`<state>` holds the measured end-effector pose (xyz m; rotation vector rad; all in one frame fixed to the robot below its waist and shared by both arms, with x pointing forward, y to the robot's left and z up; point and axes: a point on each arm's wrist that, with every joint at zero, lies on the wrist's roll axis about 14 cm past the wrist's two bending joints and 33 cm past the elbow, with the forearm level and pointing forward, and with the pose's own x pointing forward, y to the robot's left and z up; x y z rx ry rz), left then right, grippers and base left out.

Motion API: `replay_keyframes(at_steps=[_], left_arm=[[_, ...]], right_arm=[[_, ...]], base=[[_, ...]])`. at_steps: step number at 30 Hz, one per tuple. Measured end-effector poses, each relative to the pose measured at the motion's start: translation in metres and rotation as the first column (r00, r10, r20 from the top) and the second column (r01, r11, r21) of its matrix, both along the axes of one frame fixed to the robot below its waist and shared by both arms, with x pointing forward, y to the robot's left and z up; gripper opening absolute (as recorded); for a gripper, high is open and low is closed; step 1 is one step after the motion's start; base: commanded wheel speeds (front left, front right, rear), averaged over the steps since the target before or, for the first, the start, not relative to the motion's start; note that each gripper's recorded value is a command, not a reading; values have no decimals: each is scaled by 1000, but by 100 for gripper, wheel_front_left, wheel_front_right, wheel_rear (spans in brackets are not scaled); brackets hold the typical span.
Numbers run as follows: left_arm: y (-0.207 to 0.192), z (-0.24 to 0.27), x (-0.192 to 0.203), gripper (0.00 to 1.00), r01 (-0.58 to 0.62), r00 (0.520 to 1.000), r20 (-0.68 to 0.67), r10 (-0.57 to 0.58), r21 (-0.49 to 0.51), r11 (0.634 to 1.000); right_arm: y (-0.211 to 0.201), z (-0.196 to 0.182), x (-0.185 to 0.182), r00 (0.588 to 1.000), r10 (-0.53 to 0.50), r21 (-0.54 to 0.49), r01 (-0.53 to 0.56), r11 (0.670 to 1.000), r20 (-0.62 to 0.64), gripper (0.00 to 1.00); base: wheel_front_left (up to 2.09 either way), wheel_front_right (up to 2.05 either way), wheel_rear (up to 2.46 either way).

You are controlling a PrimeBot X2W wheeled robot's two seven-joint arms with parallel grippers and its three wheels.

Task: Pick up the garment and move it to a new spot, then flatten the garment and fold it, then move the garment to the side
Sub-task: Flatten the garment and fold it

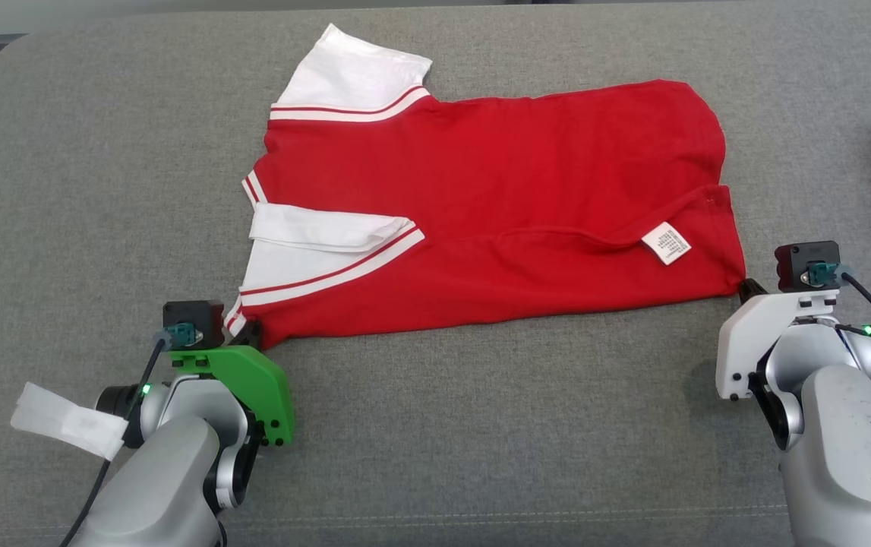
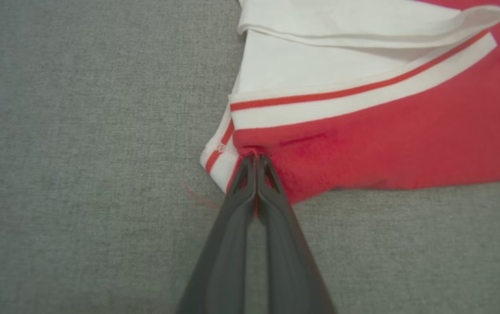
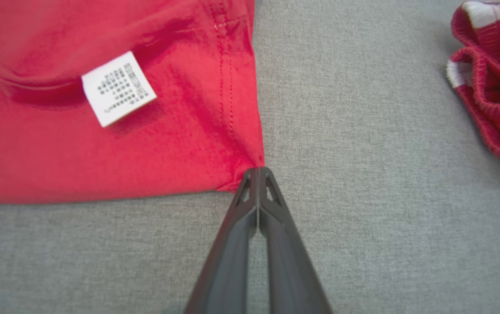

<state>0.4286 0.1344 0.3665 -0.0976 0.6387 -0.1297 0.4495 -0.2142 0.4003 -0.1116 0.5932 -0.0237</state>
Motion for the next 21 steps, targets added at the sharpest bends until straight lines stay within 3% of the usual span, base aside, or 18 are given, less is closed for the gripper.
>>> replay_keyframes(at_steps=[11, 21], left_arm=[[6, 4, -3, 0, -21, 1000, 24, 21, 0, 1000], [16, 10, -24, 0, -44, 999, 26, 45, -35, 998]], right_arm=[[2, 5, 0, 1000, -19, 56, 17, 998, 23, 0], [-8, 7, -36, 1000, -4, 112, 6, 994, -19, 0]], base=[[0, 0, 0], [0, 0, 0]])
